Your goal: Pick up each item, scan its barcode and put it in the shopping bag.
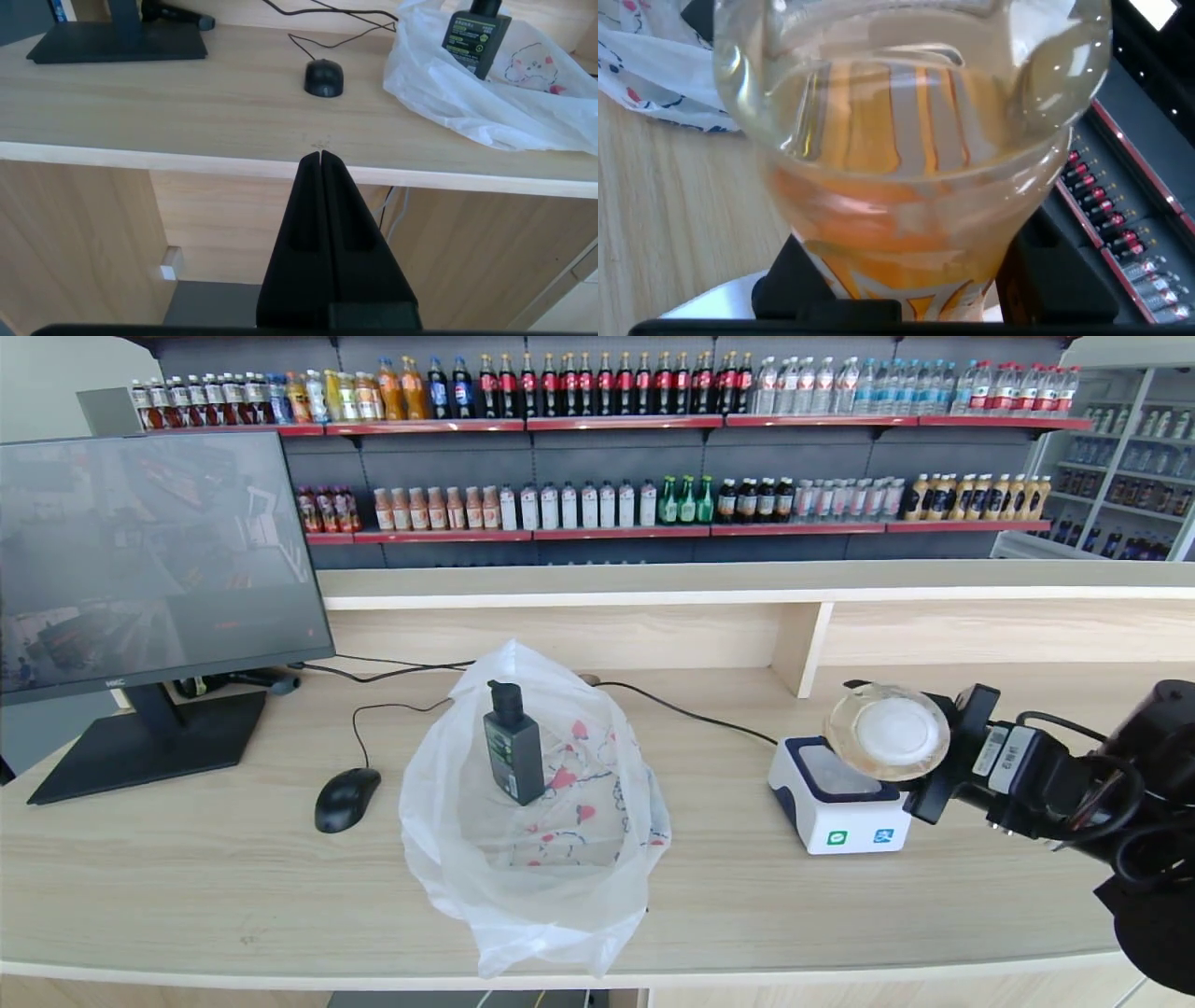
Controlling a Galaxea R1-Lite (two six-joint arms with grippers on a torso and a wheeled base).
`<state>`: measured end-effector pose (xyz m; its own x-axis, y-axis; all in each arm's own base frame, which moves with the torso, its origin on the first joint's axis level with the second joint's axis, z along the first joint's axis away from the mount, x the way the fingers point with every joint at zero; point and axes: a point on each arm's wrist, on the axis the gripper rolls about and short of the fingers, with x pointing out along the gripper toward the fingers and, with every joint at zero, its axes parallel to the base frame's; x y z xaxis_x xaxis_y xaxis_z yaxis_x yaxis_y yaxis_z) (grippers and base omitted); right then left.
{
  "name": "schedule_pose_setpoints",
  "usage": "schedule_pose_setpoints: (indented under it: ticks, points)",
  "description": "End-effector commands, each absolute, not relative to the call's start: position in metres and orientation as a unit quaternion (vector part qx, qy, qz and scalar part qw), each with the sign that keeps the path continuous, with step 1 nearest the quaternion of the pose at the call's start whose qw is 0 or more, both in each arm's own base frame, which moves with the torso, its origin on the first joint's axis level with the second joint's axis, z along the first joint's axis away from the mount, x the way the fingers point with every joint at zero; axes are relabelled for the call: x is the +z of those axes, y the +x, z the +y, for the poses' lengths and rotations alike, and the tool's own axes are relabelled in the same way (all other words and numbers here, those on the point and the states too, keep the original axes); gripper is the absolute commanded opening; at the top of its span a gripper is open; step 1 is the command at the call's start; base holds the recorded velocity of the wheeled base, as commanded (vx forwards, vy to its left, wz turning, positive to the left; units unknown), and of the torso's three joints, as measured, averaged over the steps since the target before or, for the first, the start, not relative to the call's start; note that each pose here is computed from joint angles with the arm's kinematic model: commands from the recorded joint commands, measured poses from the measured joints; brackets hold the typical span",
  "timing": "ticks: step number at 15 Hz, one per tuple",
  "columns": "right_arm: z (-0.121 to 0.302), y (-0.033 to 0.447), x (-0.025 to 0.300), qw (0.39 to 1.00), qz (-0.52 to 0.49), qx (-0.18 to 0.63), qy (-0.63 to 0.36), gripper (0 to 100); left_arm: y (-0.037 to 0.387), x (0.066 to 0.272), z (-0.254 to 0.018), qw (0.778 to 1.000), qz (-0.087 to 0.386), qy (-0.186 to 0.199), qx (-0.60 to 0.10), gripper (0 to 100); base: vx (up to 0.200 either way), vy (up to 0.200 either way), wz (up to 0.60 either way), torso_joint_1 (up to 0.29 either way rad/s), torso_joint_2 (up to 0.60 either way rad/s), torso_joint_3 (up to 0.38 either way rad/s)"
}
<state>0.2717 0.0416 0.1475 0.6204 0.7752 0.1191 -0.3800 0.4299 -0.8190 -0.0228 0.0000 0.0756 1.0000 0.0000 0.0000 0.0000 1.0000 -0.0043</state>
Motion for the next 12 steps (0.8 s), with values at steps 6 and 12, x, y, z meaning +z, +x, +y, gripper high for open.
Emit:
schedule_pose_setpoints:
  ticks: [6, 12]
  points:
    - [0.044, 0.242, 0.189, 0.890, -0.240, 0.259, -0.288, 0, -0.023, 0.075, 0.000, 1.000, 0.000, -0.002, 0.000, 0, 0.000, 0.000, 0.00, 0.000, 0.00, 0.000]
    - [0.042, 0.224, 0.187, 0.962, -0.173, 0.185, -0.103, 0, -0.023, 0.076, 0.000, 1.000, -0.001, -0.002, 0.000, 0, 0.000, 0.000, 0.00, 0.000, 0.00, 0.000]
